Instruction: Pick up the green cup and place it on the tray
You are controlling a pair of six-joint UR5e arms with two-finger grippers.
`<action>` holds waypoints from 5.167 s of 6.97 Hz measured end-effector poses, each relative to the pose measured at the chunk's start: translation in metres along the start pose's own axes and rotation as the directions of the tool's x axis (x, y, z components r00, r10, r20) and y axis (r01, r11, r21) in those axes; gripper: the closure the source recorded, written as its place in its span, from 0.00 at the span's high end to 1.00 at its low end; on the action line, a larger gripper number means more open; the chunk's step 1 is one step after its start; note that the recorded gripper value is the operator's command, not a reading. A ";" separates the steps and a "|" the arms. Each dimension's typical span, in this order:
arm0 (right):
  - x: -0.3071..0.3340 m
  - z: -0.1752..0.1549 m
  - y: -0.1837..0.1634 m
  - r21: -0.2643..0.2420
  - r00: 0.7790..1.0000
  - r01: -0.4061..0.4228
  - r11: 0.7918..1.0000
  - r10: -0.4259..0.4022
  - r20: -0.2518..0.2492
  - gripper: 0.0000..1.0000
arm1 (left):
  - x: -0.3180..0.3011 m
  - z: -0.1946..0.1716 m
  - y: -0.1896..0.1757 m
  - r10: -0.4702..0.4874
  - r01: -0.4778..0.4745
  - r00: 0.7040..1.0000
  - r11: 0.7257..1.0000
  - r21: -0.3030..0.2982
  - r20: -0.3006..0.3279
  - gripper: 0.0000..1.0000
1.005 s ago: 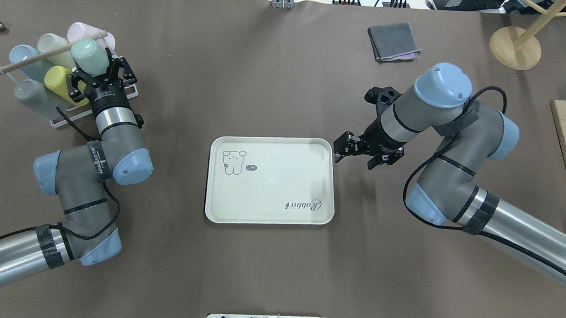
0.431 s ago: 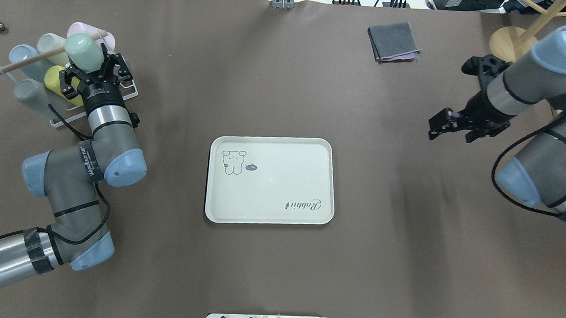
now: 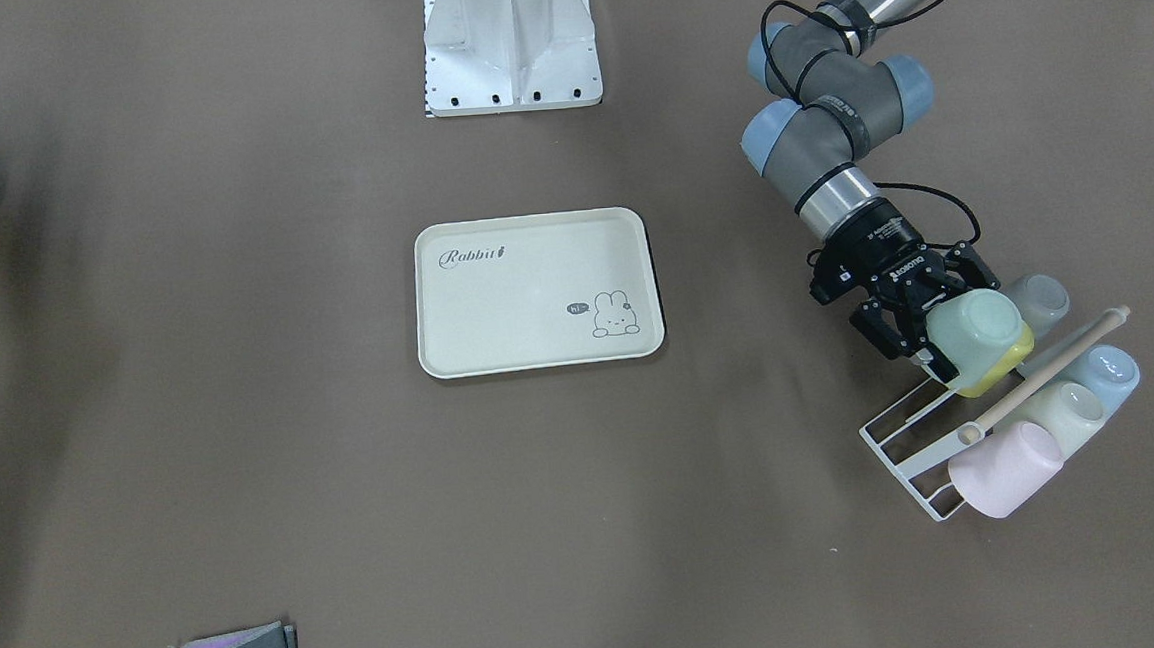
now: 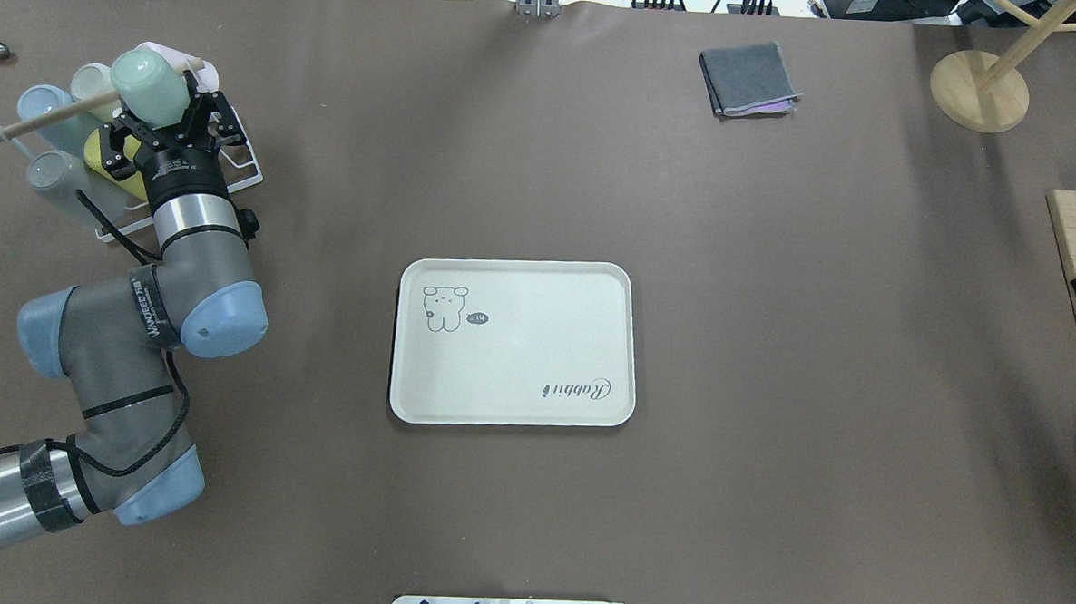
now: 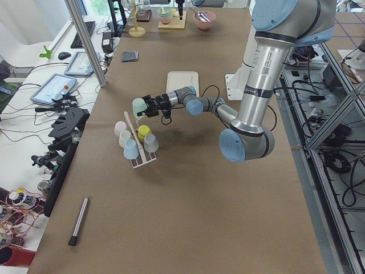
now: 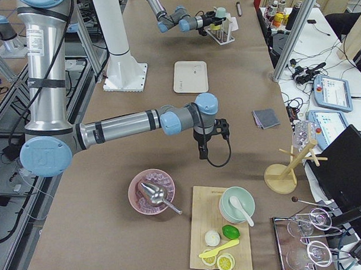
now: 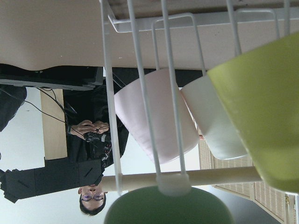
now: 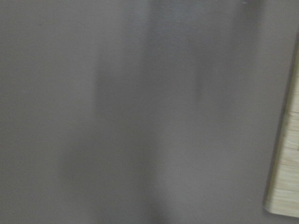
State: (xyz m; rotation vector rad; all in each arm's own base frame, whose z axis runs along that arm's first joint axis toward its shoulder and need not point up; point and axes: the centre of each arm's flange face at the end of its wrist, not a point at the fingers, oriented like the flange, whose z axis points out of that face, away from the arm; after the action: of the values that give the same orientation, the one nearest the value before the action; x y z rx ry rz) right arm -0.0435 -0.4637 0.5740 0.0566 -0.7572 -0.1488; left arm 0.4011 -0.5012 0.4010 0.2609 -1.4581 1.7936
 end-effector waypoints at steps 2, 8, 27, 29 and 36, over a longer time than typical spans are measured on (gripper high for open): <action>0.066 -0.027 0.025 -0.028 0.998 0.056 0.998 -0.057 -0.032 1.00 | 0.000 -0.003 0.008 0.012 -0.012 1.000 1.000 0.005 0.007 0.57; 0.105 -0.036 0.048 -0.037 0.995 0.027 0.999 -0.030 -0.096 1.00 | -0.042 -0.047 0.078 -0.236 0.205 0.963 0.955 0.217 0.131 0.40; 0.107 -0.030 0.049 -0.041 0.998 0.012 0.999 -0.014 -0.057 1.00 | -0.164 -0.160 -0.006 -0.065 0.349 0.021 -0.935 0.068 -0.998 0.34; 0.107 -0.029 0.049 -0.043 0.999 0.010 0.999 -0.012 -0.049 1.00 | -0.144 -0.157 -0.031 -0.041 0.273 0.056 -0.960 0.055 -0.998 0.34; 0.110 -0.025 0.050 -0.048 0.999 0.009 0.999 -0.011 -0.042 1.00 | -0.132 -0.173 -0.056 0.093 0.268 0.101 -0.961 -0.063 -0.991 0.35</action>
State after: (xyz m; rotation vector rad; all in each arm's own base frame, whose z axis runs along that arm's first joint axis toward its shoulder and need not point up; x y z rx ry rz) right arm 0.0583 -0.4318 0.6355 0.0184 -0.7112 -0.1744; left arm 0.5809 -0.4035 0.3077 1.4416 1.4620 0.5428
